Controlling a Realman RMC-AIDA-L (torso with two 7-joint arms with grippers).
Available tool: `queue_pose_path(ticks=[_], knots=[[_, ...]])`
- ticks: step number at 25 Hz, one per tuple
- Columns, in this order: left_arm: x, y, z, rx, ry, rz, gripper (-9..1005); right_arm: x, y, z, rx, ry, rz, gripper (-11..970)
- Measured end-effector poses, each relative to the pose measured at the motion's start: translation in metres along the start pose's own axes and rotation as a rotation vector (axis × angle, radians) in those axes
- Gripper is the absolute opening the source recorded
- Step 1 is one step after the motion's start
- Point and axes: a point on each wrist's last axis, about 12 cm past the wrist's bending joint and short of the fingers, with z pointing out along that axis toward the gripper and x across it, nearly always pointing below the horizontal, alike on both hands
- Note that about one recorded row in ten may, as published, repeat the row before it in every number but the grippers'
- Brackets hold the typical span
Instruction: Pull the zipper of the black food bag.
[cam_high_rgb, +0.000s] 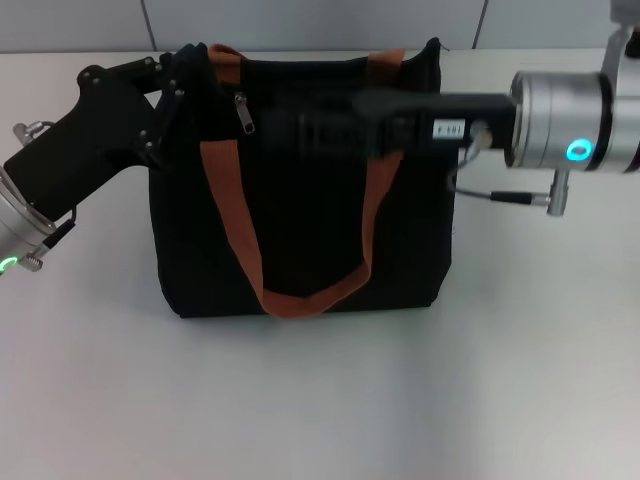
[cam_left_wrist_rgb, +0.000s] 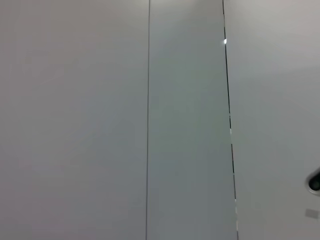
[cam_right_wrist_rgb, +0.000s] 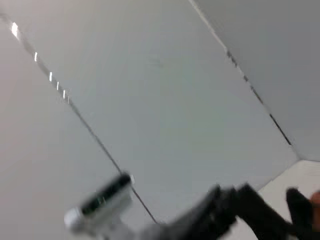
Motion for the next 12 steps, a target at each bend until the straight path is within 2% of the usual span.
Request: queue_pose_path(ticks=[6, 12], knots=[[0.000, -0.001, 0.003, 0.011, -0.002, 0.007, 21, 0.012, -0.004, 0.008, 0.043, 0.070, -0.131, 523], [-0.001, 0.000, 0.005, 0.018, -0.007, 0.009, 21, 0.004, -0.005, 0.010, 0.057, 0.063, -0.155, 523]])
